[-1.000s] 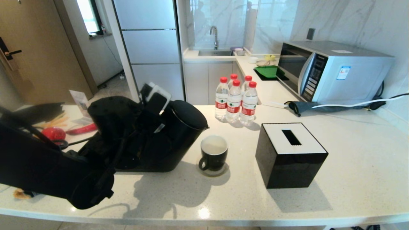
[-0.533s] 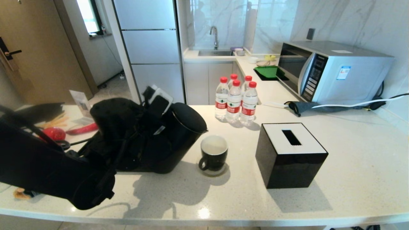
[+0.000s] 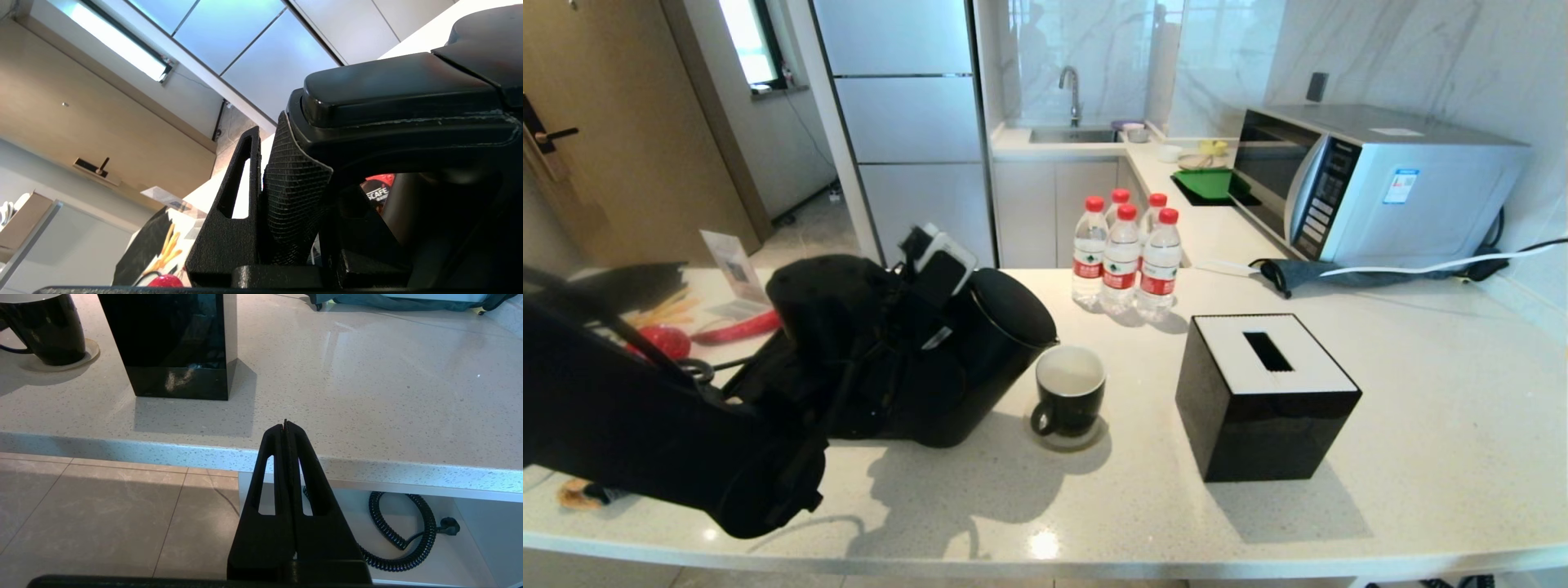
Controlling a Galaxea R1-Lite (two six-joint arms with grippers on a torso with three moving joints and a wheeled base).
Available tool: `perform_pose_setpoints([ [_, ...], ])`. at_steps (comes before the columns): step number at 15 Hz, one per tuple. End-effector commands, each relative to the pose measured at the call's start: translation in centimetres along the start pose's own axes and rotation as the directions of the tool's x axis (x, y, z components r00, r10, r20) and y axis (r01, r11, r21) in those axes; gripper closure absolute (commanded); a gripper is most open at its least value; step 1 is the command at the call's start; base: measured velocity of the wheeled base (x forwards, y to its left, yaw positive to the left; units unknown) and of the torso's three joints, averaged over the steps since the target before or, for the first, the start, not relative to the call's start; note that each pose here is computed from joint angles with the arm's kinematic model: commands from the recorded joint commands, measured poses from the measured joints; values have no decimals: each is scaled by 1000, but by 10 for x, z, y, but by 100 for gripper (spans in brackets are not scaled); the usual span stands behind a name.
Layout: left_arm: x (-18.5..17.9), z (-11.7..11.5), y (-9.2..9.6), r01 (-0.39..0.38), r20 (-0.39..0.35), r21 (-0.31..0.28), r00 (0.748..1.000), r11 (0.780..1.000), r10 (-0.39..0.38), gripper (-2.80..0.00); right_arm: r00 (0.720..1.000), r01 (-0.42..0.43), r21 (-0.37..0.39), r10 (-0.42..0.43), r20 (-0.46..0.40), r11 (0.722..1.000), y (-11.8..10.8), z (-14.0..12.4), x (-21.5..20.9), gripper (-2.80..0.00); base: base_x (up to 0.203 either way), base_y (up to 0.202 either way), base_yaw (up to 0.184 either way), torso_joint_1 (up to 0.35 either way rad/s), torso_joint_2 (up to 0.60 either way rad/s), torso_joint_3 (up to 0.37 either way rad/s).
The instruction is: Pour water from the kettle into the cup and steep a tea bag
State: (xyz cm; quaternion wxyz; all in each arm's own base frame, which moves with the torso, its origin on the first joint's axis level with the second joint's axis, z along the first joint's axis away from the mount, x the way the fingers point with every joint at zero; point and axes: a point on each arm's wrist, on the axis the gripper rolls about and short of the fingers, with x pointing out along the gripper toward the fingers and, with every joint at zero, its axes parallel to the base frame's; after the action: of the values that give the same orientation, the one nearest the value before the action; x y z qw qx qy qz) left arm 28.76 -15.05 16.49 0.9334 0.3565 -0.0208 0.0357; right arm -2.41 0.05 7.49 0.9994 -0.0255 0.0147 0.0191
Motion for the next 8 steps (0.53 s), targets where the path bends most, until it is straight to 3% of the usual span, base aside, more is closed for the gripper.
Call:
perform_pose_setpoints([
  [1,0,0,-3,2,1,5,1000,1000,-2,0,1000,-1,-1,1,-2,1000,0,0,0,0,0,0,0,0,0,0],
  [8,0,0,-7,12,1,12,1000,1000,-12,0,1000,-1,-1,1,-2,1000,0,0,0,0,0,0,0,0,0,0],
])
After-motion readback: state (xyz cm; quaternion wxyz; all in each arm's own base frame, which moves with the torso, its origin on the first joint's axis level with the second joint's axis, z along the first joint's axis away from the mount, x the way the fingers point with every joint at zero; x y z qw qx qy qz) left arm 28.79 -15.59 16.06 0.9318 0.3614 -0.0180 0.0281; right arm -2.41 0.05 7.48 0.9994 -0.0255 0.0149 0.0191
